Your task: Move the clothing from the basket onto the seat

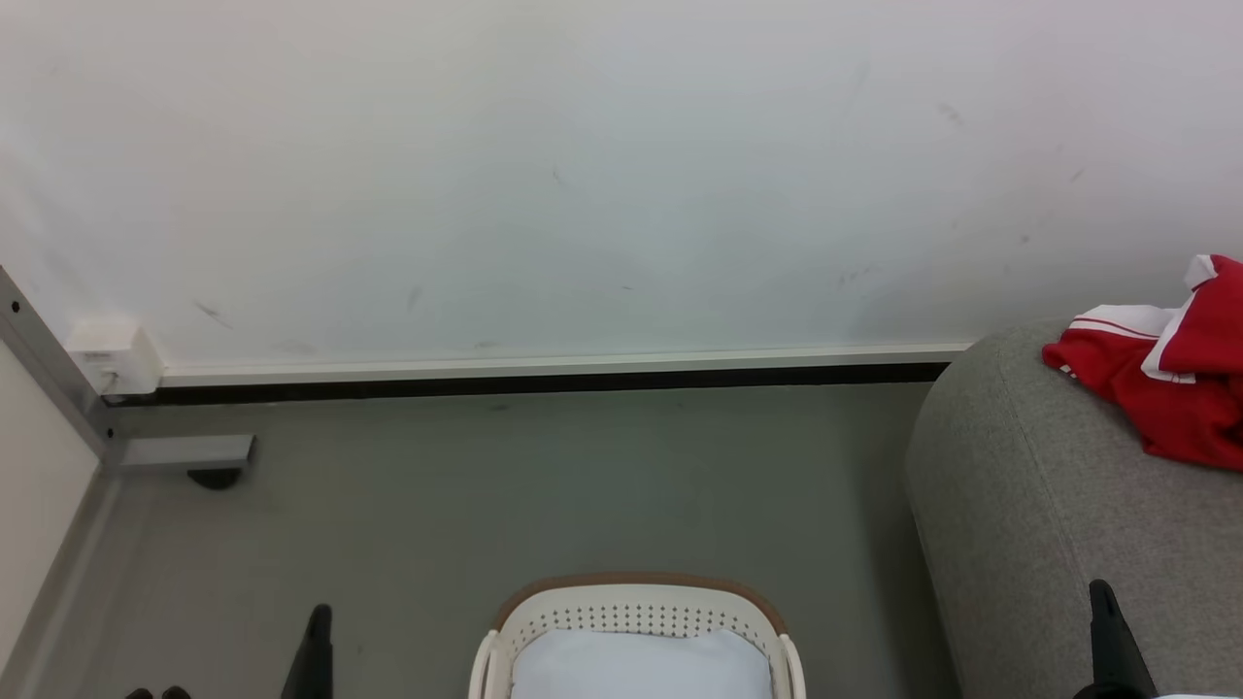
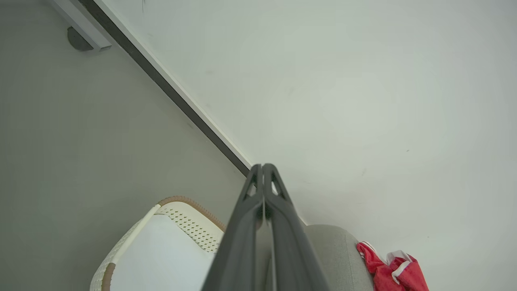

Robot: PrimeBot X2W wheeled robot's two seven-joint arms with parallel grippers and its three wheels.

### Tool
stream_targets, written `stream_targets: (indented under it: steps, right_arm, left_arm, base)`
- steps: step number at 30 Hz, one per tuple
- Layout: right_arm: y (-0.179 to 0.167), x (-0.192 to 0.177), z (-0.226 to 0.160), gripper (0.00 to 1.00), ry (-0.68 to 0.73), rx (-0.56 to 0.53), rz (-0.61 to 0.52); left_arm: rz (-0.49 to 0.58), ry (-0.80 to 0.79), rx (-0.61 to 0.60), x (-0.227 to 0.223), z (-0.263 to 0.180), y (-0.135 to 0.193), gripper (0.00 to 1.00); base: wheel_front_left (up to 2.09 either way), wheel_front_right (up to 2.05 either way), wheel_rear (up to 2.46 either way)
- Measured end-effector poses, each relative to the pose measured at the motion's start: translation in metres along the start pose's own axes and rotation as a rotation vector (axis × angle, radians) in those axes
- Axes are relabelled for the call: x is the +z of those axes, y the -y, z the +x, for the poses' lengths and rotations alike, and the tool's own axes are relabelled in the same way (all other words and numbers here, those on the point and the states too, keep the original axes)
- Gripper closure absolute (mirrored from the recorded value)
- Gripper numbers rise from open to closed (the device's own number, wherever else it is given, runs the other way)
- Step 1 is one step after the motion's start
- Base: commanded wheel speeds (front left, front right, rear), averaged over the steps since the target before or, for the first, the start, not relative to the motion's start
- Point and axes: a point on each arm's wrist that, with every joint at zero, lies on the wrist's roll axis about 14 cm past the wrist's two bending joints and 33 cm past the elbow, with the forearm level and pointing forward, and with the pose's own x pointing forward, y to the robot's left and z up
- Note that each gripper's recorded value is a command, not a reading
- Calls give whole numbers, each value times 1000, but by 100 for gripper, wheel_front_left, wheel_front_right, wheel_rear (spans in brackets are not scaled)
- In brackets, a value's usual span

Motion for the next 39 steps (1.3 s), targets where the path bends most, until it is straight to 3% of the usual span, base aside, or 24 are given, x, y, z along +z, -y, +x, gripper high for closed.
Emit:
stream_targets:
  steps: [39]
  right_arm:
    - [-14,10,14,100,-10,40,387]
  left_arm:
    - [-398,-15,-62,12,18,14,100]
  base:
    - [0,0,0]
